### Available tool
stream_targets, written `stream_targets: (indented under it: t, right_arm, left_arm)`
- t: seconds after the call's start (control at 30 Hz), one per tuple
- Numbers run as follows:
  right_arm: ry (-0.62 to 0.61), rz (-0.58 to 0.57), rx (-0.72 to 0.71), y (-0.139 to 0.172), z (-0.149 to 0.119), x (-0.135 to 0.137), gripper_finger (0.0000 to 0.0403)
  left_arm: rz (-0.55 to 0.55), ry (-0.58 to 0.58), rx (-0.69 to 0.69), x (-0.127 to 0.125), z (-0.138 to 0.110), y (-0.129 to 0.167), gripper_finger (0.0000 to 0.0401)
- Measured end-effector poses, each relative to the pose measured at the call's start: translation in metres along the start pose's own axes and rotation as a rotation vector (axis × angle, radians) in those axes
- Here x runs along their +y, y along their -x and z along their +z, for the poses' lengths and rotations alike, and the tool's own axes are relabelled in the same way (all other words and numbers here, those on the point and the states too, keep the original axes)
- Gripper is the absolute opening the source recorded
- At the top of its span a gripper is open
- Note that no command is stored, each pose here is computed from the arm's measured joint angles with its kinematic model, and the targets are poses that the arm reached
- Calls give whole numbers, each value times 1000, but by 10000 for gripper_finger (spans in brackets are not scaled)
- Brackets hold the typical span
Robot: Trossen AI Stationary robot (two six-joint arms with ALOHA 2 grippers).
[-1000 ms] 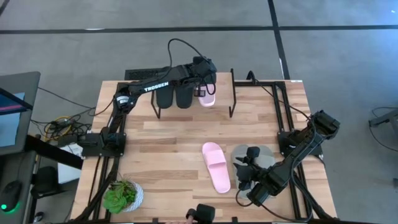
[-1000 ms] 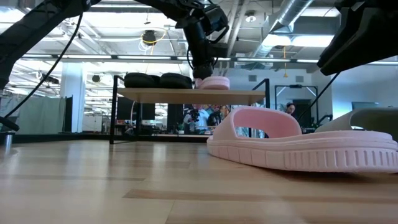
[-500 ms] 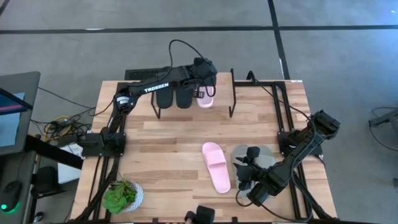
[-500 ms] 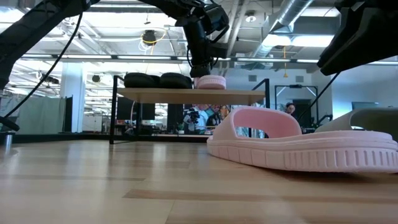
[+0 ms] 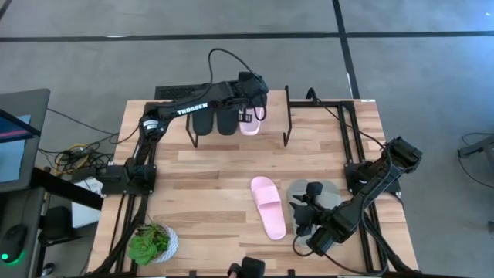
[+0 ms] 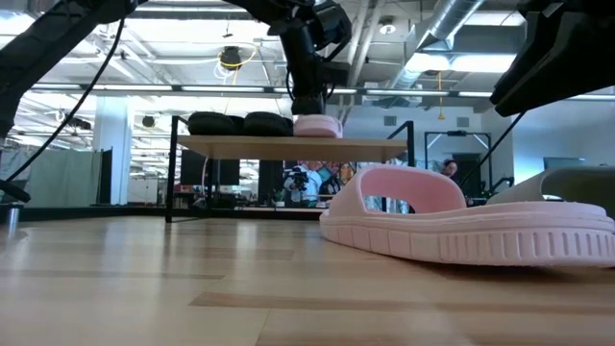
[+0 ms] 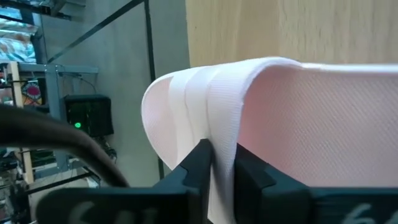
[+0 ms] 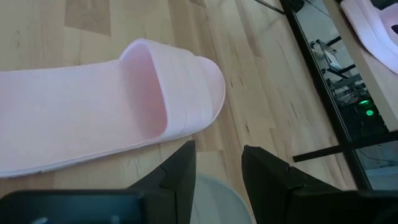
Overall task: Pick and place slides into the shelf
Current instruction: Put the left pink slide on the shelf
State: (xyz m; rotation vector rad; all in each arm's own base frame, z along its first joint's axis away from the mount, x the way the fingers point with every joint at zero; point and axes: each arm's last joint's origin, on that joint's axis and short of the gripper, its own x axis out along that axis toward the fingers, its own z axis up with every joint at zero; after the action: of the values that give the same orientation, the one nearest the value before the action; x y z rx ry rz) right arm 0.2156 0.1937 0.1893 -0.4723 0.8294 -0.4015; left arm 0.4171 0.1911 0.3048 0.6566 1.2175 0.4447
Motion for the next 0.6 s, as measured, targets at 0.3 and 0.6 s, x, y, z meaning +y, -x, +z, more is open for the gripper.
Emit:
stream_targets:
  t: [0.3,0.6]
  right_arm:
    - [-1,0,0,0,0,0,118]
    - [-1,0,0,0,0,0,118]
  left_arm:
    - [-4,30,-19,2,0,6,69]
    - [3,58,-17,2,0,6,103]
